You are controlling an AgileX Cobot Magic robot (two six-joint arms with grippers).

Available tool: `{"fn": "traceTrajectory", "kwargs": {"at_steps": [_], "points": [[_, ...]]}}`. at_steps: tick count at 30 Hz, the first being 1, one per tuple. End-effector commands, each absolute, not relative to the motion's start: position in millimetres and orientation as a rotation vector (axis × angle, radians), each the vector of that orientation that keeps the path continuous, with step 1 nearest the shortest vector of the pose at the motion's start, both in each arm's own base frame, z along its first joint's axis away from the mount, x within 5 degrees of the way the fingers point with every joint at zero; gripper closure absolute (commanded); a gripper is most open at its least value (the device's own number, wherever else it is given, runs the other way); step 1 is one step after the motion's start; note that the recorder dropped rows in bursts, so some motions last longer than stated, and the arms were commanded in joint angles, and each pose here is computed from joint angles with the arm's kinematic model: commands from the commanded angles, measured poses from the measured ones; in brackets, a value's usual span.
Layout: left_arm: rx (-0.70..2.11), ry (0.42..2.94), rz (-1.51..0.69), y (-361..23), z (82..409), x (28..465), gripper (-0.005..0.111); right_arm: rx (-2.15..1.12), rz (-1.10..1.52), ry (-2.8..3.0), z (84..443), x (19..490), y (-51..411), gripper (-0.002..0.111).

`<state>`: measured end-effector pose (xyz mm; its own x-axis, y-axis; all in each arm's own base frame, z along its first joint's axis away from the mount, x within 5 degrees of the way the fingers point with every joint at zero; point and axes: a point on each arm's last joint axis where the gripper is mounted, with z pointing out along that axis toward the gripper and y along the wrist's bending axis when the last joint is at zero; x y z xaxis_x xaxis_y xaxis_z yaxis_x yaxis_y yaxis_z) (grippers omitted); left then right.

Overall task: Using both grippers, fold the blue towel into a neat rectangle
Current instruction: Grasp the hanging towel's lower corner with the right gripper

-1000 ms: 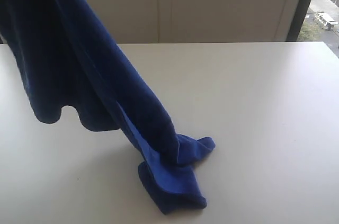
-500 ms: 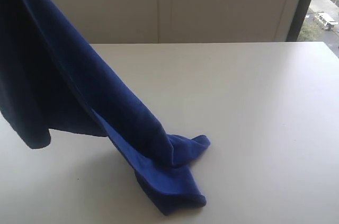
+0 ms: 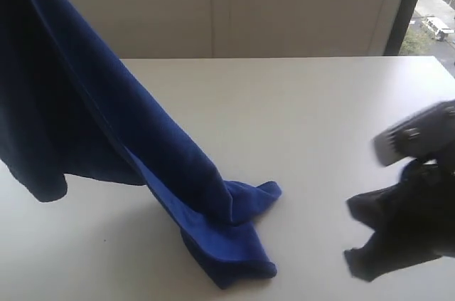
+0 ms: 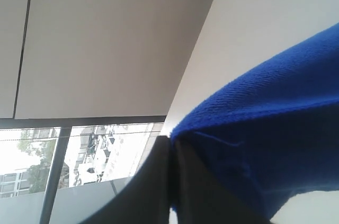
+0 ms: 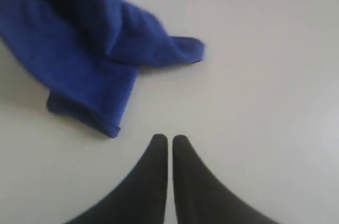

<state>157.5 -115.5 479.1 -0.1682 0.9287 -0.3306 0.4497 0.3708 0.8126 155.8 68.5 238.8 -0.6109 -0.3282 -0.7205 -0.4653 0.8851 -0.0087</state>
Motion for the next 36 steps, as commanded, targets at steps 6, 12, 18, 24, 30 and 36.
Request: {"fn": "traceTrajectory", "kwargs": {"at_steps": [6,12,18,24,30,36], "points": [[1.187,1.774,0.698,-110,484,153,0.107,-1.066,0.211,2.380,190,207,118,0.063],[1.171,1.764,0.654,-103,488,147,0.107,-1.170,0.246,2.405,169,217,133,0.063],[1.170,1.770,0.656,-102,488,146,0.107,-1.380,0.224,2.284,163,221,157,0.063],[1.170,1.772,0.657,-102,488,146,0.107,-1.385,0.159,2.257,146,232,159,0.070],[1.172,1.770,0.658,-102,488,146,0.107,-1.379,0.145,2.261,141,234,160,0.076],[1.172,1.772,0.658,-102,488,146,0.107,-1.392,0.140,2.263,138,234,159,0.091]]}}
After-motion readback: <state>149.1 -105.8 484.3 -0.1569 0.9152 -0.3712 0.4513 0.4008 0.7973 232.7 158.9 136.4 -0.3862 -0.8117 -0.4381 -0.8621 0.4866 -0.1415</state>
